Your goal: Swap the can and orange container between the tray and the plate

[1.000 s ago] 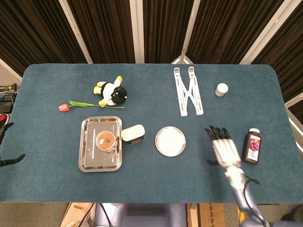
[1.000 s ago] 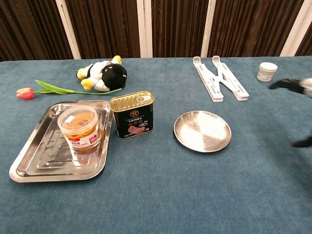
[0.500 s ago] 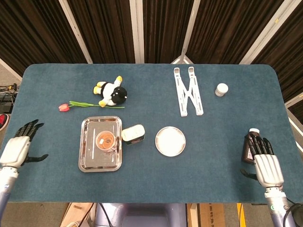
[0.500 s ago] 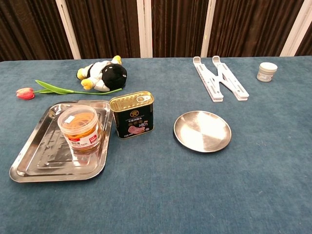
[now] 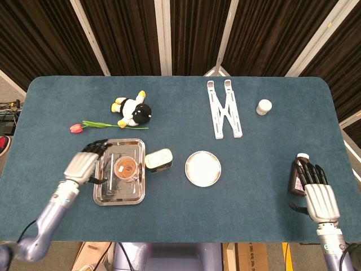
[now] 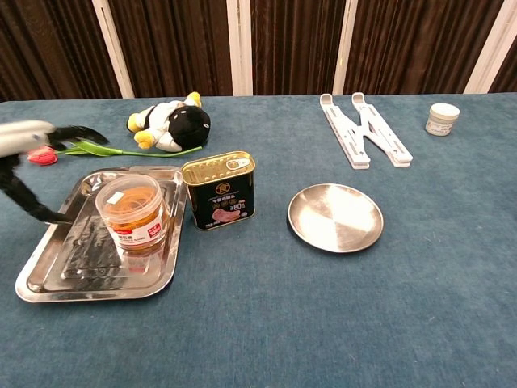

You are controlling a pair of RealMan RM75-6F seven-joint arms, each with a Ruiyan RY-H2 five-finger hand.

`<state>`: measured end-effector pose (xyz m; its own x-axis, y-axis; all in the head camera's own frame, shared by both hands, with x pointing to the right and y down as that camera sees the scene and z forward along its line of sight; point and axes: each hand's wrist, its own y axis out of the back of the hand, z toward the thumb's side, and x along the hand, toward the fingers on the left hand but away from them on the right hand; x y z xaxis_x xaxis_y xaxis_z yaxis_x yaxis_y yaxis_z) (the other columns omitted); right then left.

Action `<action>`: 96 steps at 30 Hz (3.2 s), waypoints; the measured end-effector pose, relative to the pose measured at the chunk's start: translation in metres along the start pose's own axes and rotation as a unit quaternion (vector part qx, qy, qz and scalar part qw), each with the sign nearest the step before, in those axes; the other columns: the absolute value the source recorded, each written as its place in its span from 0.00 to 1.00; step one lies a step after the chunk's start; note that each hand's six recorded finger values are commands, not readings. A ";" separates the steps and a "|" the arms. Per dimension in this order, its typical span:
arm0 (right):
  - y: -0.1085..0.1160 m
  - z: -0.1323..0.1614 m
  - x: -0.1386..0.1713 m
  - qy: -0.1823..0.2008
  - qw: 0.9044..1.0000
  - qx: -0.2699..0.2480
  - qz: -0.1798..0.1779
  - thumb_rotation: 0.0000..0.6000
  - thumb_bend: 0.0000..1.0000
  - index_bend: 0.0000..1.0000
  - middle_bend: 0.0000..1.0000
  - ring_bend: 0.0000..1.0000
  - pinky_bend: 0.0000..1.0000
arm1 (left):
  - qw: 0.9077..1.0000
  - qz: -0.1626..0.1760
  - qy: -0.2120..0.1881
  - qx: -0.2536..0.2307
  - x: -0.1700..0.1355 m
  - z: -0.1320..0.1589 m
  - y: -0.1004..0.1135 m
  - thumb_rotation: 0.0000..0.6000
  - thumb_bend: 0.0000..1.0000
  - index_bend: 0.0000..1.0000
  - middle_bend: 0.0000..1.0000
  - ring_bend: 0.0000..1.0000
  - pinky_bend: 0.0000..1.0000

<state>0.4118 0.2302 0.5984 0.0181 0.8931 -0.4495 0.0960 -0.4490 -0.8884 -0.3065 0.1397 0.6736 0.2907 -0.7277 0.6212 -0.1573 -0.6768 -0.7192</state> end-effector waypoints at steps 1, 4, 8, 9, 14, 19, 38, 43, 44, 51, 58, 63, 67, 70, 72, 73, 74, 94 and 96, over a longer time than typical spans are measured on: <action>0.000 0.000 0.000 -0.001 1.000 0.000 0.000 1.00 0.08 0.00 0.00 0.00 0.00 | 1.000 -0.008 -0.004 -0.003 0.005 0.008 -0.007 1.00 0.05 0.11 0.00 0.00 0.10; 0.000 -0.001 0.000 -0.002 1.000 0.000 0.000 1.00 0.08 0.00 0.00 0.00 0.00 | 1.000 -0.022 -0.013 0.002 0.016 0.022 -0.019 1.00 0.05 0.11 0.02 0.00 0.11; 0.000 -0.001 -0.001 -0.003 1.000 -0.002 0.000 1.00 0.08 0.00 0.00 0.00 0.00 | 1.000 -0.021 -0.020 0.008 0.023 0.031 -0.025 1.00 0.11 0.14 0.10 0.05 0.19; 0.000 -0.002 -0.001 -0.003 1.000 -0.004 0.000 1.00 0.08 0.00 0.00 0.00 0.00 | 0.999 -0.021 -0.024 0.012 0.025 0.034 -0.027 1.00 0.14 0.16 0.12 0.08 0.23; 0.000 -0.004 -0.002 -0.007 1.000 -0.015 0.002 1.00 0.08 0.00 0.00 0.00 0.00 | 0.998 -0.007 -0.044 0.037 0.030 0.044 -0.032 1.00 0.37 0.29 0.33 0.30 0.41; 0.000 -0.003 -0.001 -0.007 1.000 -0.021 0.001 1.00 0.08 0.00 0.00 0.00 0.00 | 0.997 0.015 -0.051 0.050 0.030 0.044 -0.027 1.00 0.48 0.41 0.46 0.39 0.47; 0.001 -0.004 -0.001 -0.020 0.999 -0.027 -0.002 1.00 0.08 0.00 0.00 0.00 0.00 | 0.982 0.011 -0.188 -0.029 -0.040 0.105 0.032 1.00 0.44 0.42 0.44 0.38 0.46; -0.001 -0.006 -0.001 -0.024 0.999 -0.028 0.001 1.00 0.08 0.00 0.00 0.00 0.00 | 0.979 -0.011 -0.203 -0.020 -0.029 0.121 0.002 1.00 0.41 0.42 0.43 0.38 0.46; -0.001 -0.006 -0.002 -0.025 0.999 -0.029 0.002 1.00 0.08 0.00 0.00 0.00 0.00 | 0.979 -0.013 -0.203 -0.014 -0.024 0.123 -0.006 1.00 0.41 0.42 0.43 0.38 0.46; -0.003 -0.008 -0.003 -0.028 0.999 -0.030 0.005 1.00 0.08 0.00 0.00 0.00 0.00 | 0.978 0.009 -0.210 0.005 0.003 0.130 -0.038 1.00 0.38 0.42 0.43 0.38 0.46; -0.004 -0.009 -0.004 -0.035 0.999 -0.030 0.008 1.00 0.08 0.00 0.00 0.00 0.00 | 0.972 0.006 -0.236 -0.014 0.018 0.146 -0.050 1.00 0.20 0.37 0.32 0.26 0.39; -0.005 -0.010 -0.003 -0.038 0.999 -0.033 0.011 1.00 0.08 0.00 0.00 0.00 0.00 | 0.973 -0.017 -0.232 -0.002 0.019 0.145 -0.055 1.00 0.07 0.27 0.17 0.11 0.31; -0.005 -0.011 -0.003 -0.043 0.998 -0.037 0.015 1.00 0.08 0.00 0.00 0.00 0.00 | 0.974 -0.041 -0.221 0.021 0.017 0.141 -0.057 1.00 0.03 0.25 0.13 0.07 0.29; -0.005 -0.012 -0.003 -0.045 0.998 -0.038 0.017 1.00 0.08 0.00 0.00 0.00 0.00 | 0.974 -0.048 -0.217 0.040 0.015 0.139 -0.057 1.00 0.01 0.23 0.11 0.06 0.28; -0.004 -0.012 -0.003 -0.046 0.998 -0.039 0.017 1.00 0.08 0.00 0.00 0.00 0.00 | 0.974 -0.049 -0.215 0.051 0.013 0.139 -0.056 1.00 0.00 0.22 0.11 0.06 0.28; -0.004 -0.012 -0.003 -0.047 0.998 -0.039 0.017 1.00 0.08 0.00 0.00 0.00 0.00 | 0.974 -0.049 -0.214 0.055 0.012 0.140 -0.055 1.00 0.00 0.22 0.11 0.06 0.28; -0.004 -0.012 -0.003 -0.048 0.998 -0.039 0.016 1.00 0.08 0.00 0.00 0.00 0.00 | 0.974 -0.050 -0.214 0.055 0.011 0.141 -0.055 1.00 0.00 0.22 0.12 0.06 0.28; 0.001 -0.020 -0.004 -0.071 0.997 -0.037 0.006 1.00 0.08 0.00 0.00 0.00 0.00 | 0.967 0.057 -0.238 -0.066 -0.012 0.159 0.008 1.00 0.00 0.24 0.14 0.06 0.18; 0.001 -0.020 -0.004 -0.072 0.997 -0.037 0.006 1.00 0.08 0.00 0.00 0.00 0.00 | 0.967 0.074 -0.235 -0.071 -0.006 0.159 0.017 1.00 0.00 0.23 0.12 0.04 0.14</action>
<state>0.4320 0.2267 0.6014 -0.1219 0.8726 -0.4730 0.1691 -0.4514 -0.8762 -0.1609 0.1501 0.6081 0.6458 -0.7100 0.2809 -0.3489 -0.6017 -0.7185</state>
